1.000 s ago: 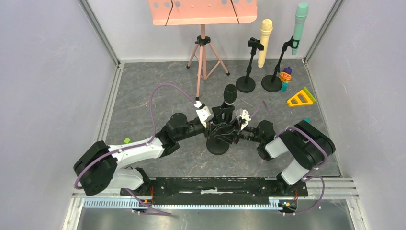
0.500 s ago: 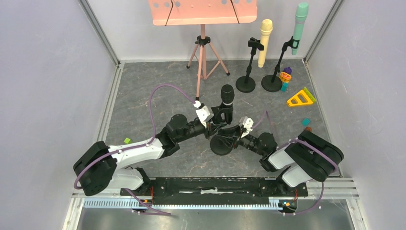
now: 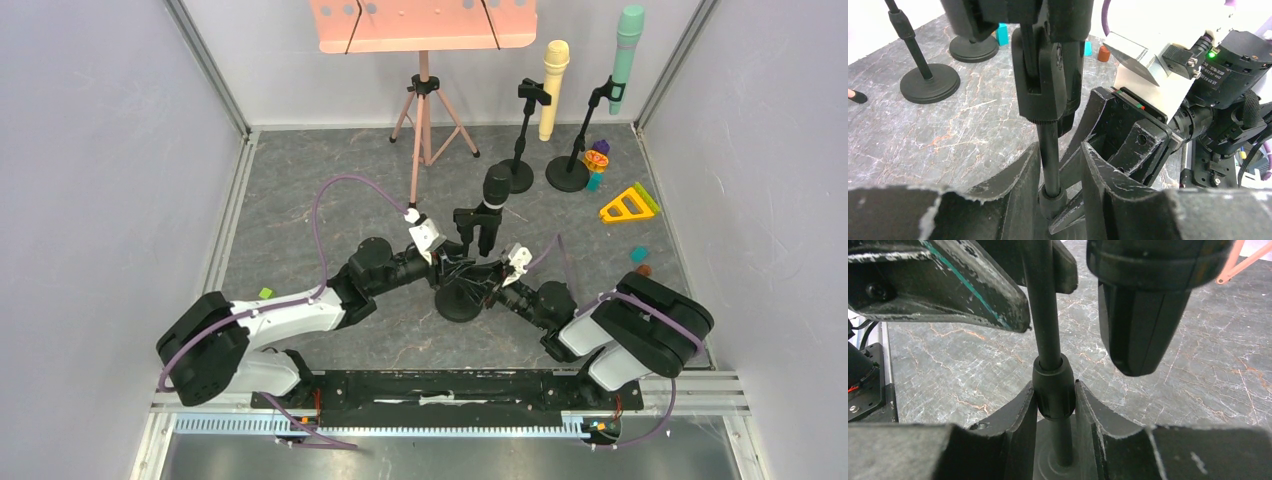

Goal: Remove the microphone from the stand

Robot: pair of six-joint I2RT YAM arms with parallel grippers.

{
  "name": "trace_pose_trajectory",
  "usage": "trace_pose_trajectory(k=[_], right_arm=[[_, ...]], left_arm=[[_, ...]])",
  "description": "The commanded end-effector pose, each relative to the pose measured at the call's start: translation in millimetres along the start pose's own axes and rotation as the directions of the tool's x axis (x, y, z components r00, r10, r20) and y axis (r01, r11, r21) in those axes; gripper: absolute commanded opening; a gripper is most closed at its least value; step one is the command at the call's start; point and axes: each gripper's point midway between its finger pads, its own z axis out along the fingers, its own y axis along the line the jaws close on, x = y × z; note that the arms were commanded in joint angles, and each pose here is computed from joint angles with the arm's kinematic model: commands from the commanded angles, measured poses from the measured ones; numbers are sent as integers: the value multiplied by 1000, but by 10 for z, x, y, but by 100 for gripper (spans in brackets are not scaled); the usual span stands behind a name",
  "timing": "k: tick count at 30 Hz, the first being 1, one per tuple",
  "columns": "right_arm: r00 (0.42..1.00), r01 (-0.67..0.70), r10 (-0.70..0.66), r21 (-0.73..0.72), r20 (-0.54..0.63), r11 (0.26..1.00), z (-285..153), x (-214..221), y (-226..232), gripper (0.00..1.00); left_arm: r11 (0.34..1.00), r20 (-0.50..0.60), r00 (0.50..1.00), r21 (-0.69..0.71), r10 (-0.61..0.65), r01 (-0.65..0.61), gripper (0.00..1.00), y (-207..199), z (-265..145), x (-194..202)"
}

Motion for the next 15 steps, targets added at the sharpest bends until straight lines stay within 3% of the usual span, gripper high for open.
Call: trace_pose_trajectory(k=[1,10,13,15], right_arm=[[985,4,-12,50,171,999,-9,-381,-74,0],[988,25,-21,-19,156,1000,0,-334,46,0],[987,34,-24,-58,156,998,-14,-323,117,0],[987,38,-26,-75,156,996,-16,-318,146,0]], left_arm=[[1000,93,996,-6,-10,10,42,26,79,-243],[998,161,987,57,7,-17,52,-50,227,-485],[996,158,987,75,27,-39,45,-65,274,-498],[995,148,989,91,28,-42,34,-71,300,-494]])
